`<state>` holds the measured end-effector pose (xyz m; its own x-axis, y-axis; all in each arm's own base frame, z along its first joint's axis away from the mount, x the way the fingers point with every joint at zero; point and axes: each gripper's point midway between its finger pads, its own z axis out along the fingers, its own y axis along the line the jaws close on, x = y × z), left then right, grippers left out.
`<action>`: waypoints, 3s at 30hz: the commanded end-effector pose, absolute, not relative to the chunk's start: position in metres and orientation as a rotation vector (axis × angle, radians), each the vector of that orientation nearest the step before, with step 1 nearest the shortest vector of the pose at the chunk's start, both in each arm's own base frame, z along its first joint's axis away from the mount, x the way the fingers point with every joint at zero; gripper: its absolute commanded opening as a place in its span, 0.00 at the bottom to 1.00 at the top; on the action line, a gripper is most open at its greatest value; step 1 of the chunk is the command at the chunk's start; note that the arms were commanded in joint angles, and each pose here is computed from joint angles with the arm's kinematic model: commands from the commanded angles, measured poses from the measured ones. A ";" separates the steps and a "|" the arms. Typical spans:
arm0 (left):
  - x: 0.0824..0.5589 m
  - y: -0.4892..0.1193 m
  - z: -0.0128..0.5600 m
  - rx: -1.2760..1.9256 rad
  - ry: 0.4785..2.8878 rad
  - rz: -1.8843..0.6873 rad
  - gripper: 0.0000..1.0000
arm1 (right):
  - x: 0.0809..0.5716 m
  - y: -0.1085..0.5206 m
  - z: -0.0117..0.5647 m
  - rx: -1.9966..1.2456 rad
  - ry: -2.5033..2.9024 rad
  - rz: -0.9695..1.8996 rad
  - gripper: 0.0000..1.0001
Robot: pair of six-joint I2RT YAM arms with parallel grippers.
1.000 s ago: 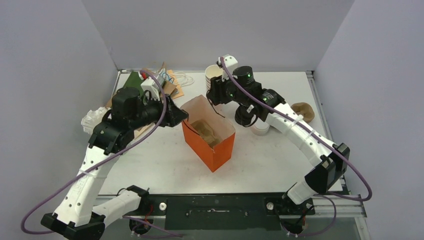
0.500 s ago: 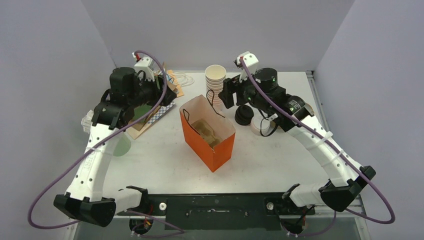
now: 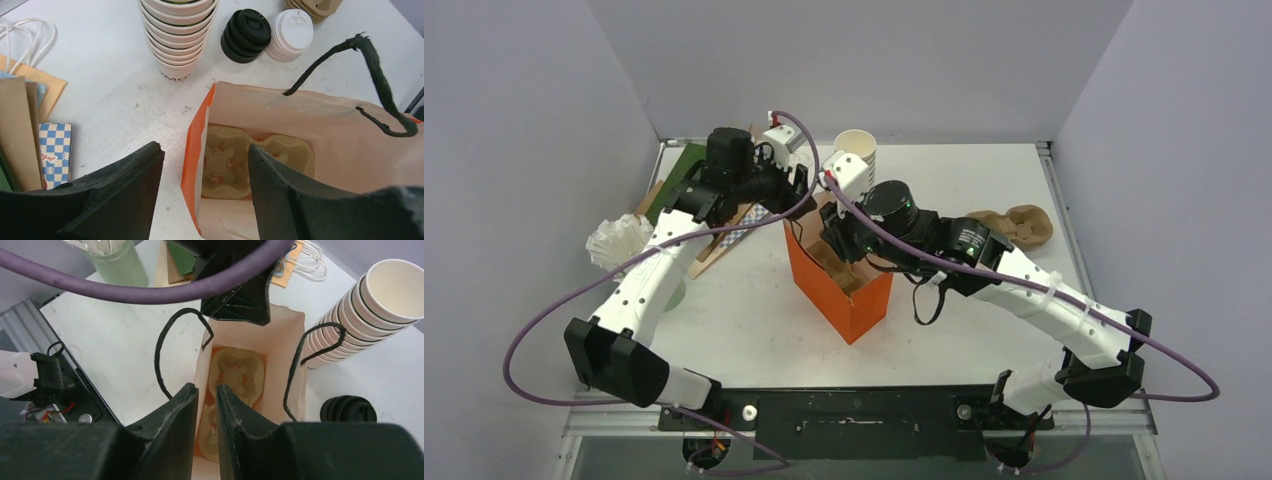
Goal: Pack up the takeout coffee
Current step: Adjust the takeout bag at the center of the board.
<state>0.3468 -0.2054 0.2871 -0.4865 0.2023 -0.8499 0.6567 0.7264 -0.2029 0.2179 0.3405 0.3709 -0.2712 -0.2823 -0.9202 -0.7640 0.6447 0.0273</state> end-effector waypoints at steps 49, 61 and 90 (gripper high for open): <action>0.300 -0.246 0.328 0.639 1.740 -0.628 0.00 | 0.234 0.311 0.245 -1.030 1.710 0.289 0.00; 0.296 -0.255 0.294 0.548 1.880 -0.708 0.00 | 0.252 0.310 0.218 -1.116 1.829 0.372 0.00; 0.297 -0.243 0.273 0.363 1.920 -0.810 0.00 | 0.234 0.297 0.164 -1.354 2.068 0.360 0.00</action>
<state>0.2938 -0.2383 0.2516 -0.5292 -0.0491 -0.8471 0.5266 0.7638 -0.3732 0.2263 0.2935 0.1548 -0.2264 -0.7553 -0.6150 -0.9009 0.4024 -0.1625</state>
